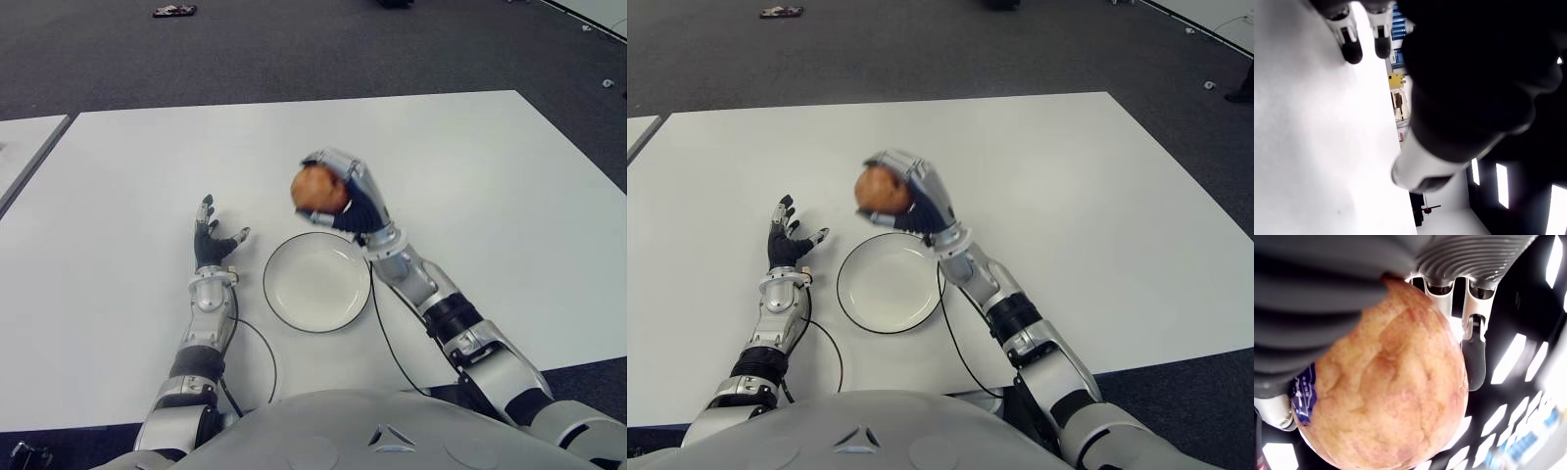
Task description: Put the apples into the plate.
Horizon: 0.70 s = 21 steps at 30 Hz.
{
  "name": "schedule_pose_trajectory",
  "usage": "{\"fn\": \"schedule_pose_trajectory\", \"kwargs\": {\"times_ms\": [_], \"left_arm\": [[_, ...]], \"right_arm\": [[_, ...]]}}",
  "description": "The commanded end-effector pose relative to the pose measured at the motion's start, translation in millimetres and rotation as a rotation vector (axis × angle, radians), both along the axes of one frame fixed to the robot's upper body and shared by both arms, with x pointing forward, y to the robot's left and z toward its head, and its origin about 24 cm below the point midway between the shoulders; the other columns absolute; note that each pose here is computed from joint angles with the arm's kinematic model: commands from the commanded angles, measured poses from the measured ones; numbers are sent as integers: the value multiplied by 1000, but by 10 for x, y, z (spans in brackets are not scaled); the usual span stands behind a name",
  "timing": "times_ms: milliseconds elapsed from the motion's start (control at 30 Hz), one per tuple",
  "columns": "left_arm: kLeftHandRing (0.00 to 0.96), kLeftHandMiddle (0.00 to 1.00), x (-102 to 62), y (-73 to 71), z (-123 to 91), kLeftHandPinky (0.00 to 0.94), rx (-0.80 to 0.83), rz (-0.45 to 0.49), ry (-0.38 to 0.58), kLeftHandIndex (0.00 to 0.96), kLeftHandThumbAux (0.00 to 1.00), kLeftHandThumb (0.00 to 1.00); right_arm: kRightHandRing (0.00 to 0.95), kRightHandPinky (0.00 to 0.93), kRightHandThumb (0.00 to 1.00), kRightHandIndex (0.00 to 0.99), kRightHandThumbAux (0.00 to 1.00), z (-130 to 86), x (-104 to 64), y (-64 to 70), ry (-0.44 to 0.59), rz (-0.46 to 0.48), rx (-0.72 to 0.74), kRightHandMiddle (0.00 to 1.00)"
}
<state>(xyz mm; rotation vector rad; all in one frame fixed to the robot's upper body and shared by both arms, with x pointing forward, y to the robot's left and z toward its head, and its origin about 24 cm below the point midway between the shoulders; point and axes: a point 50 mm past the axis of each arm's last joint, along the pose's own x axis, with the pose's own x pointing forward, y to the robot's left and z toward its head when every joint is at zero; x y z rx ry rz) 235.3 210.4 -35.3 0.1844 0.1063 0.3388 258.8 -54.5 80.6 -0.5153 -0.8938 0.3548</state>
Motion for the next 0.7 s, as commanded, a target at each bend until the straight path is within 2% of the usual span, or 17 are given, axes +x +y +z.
{"fn": "schedule_pose_trajectory", "kwargs": {"times_ms": [33, 400, 700], "left_arm": [[0, 0, -67, 10, -114, 27, -10, 9, 63, 0, 520, 118], [0, 0, -82, 25, -135, 19, -3, 6, 70, 0, 550, 125], [0, 0, -72, 47, -162, 6, -16, 6, 86, 0, 572, 127]], "right_arm": [[846, 834, 851, 395, 680, -98, -65, -28, 1, 68, -89, 540], [840, 845, 853, 397, 678, -336, -278, 31, 49, 222, -277, 538], [839, 827, 854, 398, 678, -447, -346, 79, 90, 289, -365, 539]]}}
